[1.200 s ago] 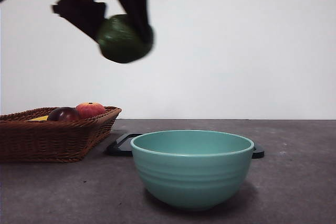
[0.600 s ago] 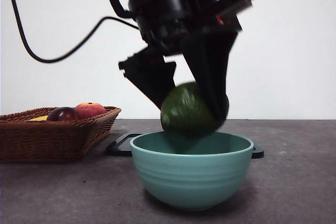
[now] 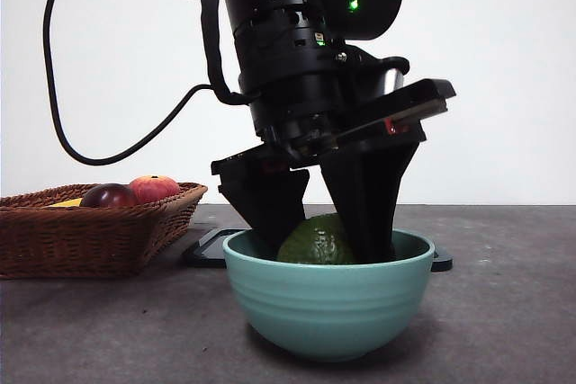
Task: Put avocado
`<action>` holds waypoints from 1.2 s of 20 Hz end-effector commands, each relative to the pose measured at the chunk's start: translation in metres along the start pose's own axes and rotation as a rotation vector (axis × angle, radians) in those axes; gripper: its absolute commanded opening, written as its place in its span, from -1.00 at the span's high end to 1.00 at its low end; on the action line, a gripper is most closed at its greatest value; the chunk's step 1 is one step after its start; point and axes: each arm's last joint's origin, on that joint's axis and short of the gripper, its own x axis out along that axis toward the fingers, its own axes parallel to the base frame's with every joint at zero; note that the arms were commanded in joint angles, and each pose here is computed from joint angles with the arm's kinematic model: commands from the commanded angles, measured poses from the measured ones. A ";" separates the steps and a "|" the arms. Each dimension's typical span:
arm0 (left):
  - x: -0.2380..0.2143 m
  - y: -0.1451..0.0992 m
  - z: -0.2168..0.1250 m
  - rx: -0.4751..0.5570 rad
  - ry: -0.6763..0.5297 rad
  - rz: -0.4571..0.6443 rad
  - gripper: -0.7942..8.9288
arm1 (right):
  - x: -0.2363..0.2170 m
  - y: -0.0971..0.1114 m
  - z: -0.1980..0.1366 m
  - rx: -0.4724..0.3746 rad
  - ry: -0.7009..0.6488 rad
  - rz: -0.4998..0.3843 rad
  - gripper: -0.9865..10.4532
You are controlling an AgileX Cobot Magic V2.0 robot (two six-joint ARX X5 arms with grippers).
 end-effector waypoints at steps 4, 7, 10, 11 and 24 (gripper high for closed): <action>0.011 -0.004 0.005 0.004 0.017 0.005 0.35 | -0.002 0.002 0.004 -0.020 -0.019 0.006 -0.17; 0.011 -0.004 0.005 0.004 0.017 0.005 0.32 | -0.002 0.002 0.004 -0.020 -0.019 0.006 -0.17; 0.011 -0.004 0.005 0.005 0.017 0.004 0.00 | -0.002 0.002 0.004 -0.020 -0.019 0.006 -0.17; 0.011 -0.004 0.005 0.008 0.014 0.004 -0.18 | -0.002 0.002 0.004 -0.020 -0.019 0.006 -0.17; -0.020 -0.010 0.006 0.044 -0.025 -0.005 -0.27 | -0.002 0.002 0.004 -0.020 -0.019 0.006 -0.17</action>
